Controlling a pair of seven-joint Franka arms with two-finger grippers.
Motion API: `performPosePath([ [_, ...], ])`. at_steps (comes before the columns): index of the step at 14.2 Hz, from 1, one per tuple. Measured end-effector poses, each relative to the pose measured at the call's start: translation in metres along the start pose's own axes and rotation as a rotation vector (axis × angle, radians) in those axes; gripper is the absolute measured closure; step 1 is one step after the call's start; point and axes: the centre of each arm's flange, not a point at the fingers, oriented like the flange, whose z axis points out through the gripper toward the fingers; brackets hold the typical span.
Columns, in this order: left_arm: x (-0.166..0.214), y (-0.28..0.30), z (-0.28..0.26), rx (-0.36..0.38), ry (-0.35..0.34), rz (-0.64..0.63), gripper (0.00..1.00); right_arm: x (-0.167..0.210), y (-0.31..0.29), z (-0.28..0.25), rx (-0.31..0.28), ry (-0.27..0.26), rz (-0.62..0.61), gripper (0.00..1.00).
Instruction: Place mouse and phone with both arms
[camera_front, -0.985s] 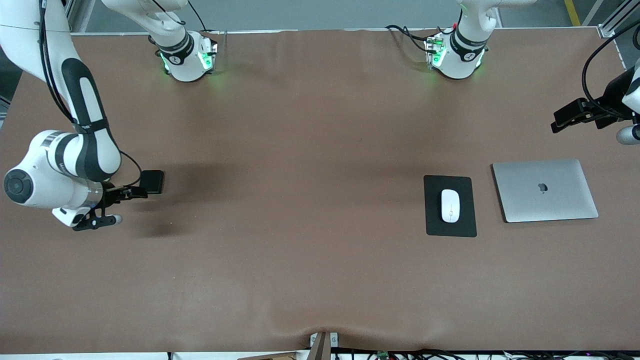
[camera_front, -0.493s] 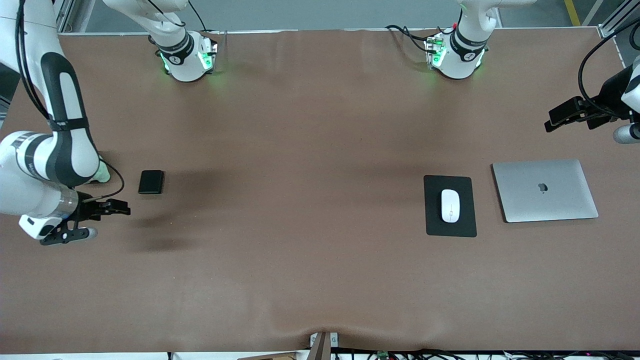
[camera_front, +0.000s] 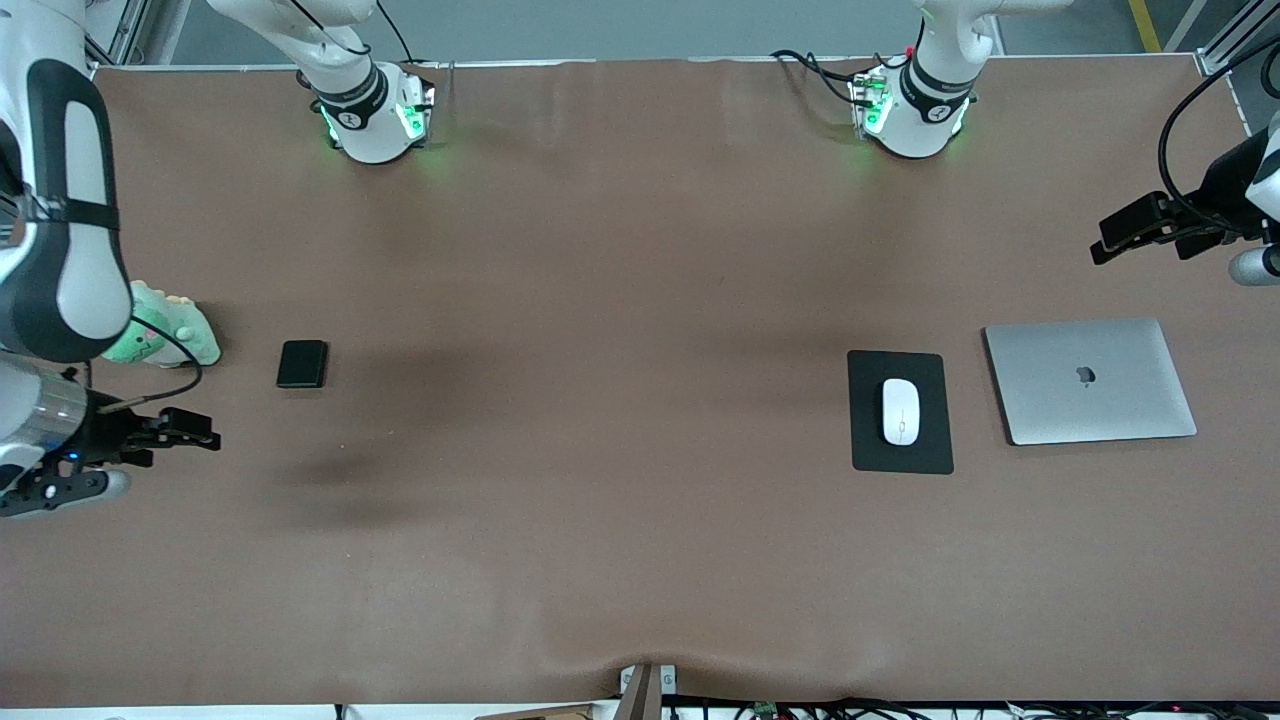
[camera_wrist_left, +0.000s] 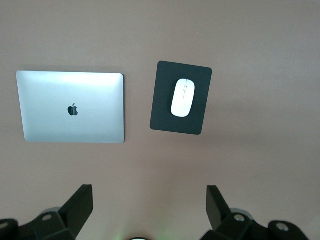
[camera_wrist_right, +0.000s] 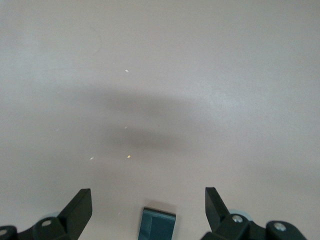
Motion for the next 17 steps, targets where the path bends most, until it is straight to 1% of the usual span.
performPosePath([
  [1,0.000,-0.001,0.000,0.011,0.001,0.023,0.00,0.000,-0.005,-0.014,0.008,-0.012,-0.004,0.00],
  [2,0.000,-0.001,0.000,0.023,0.001,0.041,0.00,0.000,-0.008,-0.026,0.010,-0.013,-0.003,0.00],
  [4,0.000,0.001,0.000,0.040,0.001,0.068,0.00,-0.001,-0.011,-0.044,0.005,-0.002,-0.005,0.00],
  [7,-0.002,0.002,0.002,0.043,-0.015,0.096,0.00,-0.007,-0.018,-0.082,0.017,-0.031,-0.012,0.00],
  [8,-0.002,0.002,0.002,0.046,-0.018,0.098,0.00,-0.011,-0.023,-0.096,0.023,-0.047,-0.003,0.00],
  [10,-0.002,-0.001,0.002,0.079,-0.018,0.101,0.00,-0.020,-0.038,-0.120,0.029,-0.072,0.056,0.00],
  [13,-0.002,-0.004,0.002,0.101,-0.019,0.113,0.00,-0.041,-0.055,-0.159,0.028,-0.072,0.102,0.00],
  [14,-0.002,-0.004,0.002,0.103,-0.020,0.113,0.00,-0.049,-0.060,-0.170,0.024,-0.076,0.122,0.00],
  [17,-0.002,-0.004,0.002,0.103,-0.020,0.113,0.00,-0.069,-0.084,-0.196,-0.018,-0.077,0.146,0.00],
])
